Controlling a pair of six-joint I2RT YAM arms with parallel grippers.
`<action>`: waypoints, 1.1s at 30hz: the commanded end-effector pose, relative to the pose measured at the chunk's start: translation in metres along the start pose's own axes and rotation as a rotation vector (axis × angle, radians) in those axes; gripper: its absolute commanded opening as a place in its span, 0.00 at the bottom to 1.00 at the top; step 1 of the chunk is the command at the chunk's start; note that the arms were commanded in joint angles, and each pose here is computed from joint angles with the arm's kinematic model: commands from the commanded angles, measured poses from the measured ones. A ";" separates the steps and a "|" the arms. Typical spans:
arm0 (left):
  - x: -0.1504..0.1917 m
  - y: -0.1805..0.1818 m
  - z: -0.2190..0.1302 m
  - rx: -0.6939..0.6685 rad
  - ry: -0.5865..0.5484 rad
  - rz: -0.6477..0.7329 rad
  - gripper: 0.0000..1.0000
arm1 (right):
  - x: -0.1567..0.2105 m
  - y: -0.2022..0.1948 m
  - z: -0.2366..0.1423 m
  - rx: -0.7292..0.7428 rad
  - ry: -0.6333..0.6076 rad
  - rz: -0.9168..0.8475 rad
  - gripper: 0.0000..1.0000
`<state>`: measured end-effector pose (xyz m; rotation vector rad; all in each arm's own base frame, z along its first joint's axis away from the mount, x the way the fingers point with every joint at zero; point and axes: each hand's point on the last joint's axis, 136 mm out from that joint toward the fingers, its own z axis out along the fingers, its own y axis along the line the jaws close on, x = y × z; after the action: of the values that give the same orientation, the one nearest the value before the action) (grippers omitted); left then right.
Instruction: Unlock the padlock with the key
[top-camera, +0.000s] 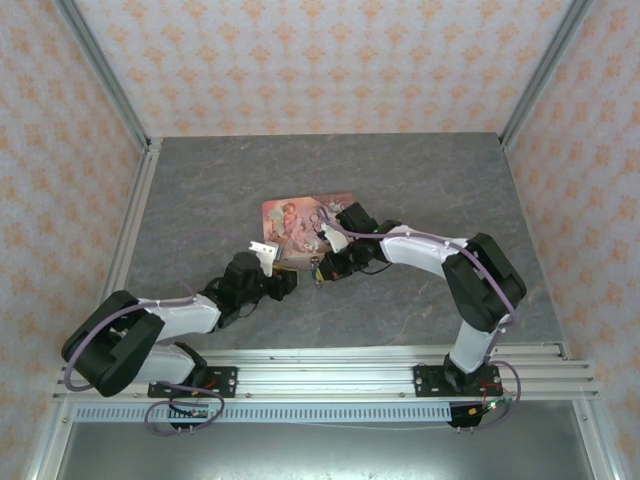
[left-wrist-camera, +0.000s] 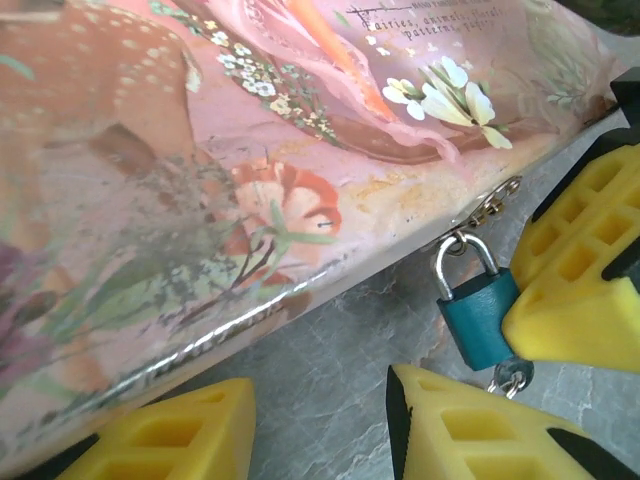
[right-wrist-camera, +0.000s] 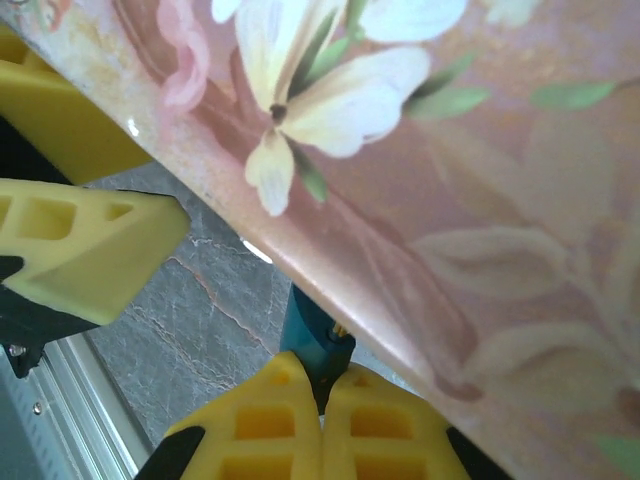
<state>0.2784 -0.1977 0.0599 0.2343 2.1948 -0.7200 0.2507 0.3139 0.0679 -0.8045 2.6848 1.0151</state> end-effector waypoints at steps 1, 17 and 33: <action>-0.029 -0.019 0.004 0.108 -0.077 -0.066 0.40 | -0.004 0.021 -0.011 -0.084 -0.032 -0.088 0.00; -0.027 -0.018 0.015 0.099 -0.022 -0.082 0.39 | 0.009 -0.029 -0.025 0.240 0.065 -0.215 0.00; -0.036 -0.026 -0.008 0.179 -0.116 -0.346 0.40 | -0.050 0.007 -0.011 -0.064 -0.237 0.380 0.00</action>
<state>0.2849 -0.2155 0.0861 0.0109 2.1435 -1.0079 0.2757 0.3169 0.0745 -0.3776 2.7282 1.0330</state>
